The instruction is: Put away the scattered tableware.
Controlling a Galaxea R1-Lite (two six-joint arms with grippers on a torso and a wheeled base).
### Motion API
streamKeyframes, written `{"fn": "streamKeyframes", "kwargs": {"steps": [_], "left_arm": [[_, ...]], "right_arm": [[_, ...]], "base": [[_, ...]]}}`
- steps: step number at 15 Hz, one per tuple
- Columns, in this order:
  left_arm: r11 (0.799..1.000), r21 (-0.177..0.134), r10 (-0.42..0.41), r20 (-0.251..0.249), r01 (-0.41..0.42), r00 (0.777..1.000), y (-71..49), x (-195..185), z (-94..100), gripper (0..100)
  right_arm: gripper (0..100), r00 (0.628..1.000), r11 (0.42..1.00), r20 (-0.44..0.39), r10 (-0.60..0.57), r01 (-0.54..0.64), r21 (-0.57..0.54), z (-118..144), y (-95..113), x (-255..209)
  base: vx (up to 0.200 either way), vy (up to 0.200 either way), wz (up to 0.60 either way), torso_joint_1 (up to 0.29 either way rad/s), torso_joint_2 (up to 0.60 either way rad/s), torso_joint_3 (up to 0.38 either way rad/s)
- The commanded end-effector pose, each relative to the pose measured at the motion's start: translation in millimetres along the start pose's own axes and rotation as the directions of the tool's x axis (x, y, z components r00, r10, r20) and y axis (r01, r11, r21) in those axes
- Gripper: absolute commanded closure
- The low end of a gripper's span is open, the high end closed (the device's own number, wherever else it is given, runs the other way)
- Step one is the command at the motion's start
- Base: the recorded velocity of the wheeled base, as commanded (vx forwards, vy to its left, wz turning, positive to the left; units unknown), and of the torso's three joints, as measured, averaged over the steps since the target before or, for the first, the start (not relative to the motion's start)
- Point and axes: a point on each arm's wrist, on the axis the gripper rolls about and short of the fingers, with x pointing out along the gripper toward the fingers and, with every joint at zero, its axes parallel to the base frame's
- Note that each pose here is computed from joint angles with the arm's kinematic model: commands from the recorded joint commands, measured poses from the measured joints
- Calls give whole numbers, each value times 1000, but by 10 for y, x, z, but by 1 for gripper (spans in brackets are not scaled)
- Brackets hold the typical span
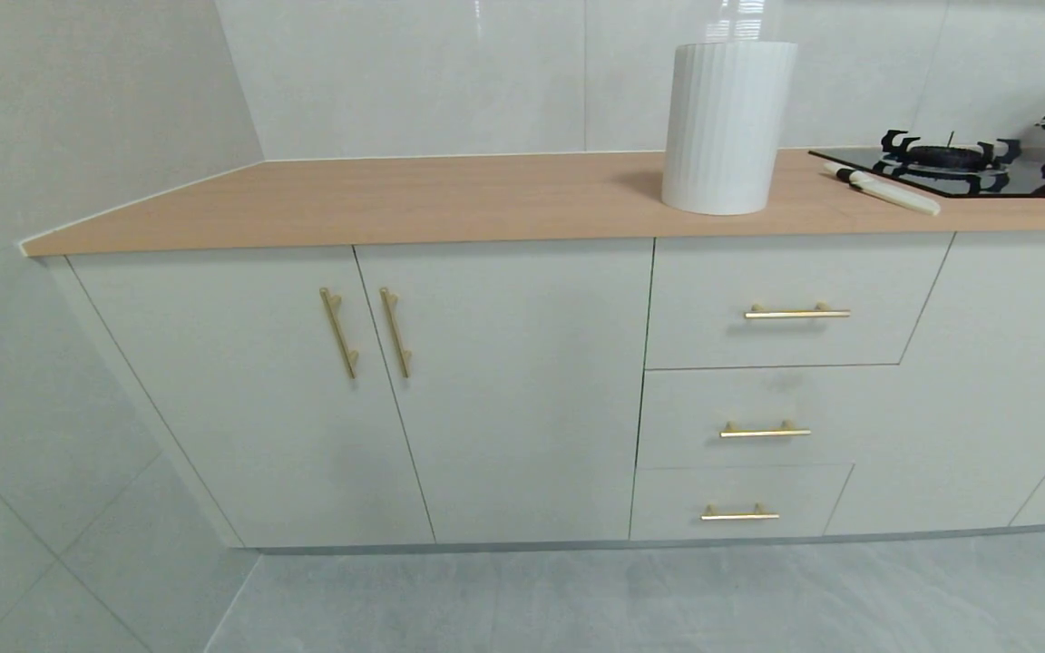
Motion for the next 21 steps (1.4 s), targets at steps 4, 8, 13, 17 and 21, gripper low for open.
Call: {"fn": "streamKeyframes", "kwargs": {"steps": [4,8,13,17,21], "left_arm": [[1000,0,0,1,0,1000,0,-1,4,0],[1000,0,0,1,0,1000,0,-1,4,0],[1000,0,0,1,0,1000,0,-1,4,0],[1000,-2,0,1,0,1000,0,-1,4,0],[1000,-2,0,1,0,1000,0,-1,4,0]], "right_arm": [[0,1000,1000,-4,1,-1,0,0,0,2],[0,1000,1000,-2,1,-1,0,1,0,2],[0,1000,1000,-2,1,-1,0,1,0,2],[0,1000,1000,-2,1,-1,0,1,0,2],[0,1000,1000,-4,1,-1,0,0,0,2]], "base": [[200,0,0,1,1,2],[200,0,0,2,2,0],[200,0,0,1,1,2],[200,0,0,5,2,6],[50,0,0,1,1,1]]}}
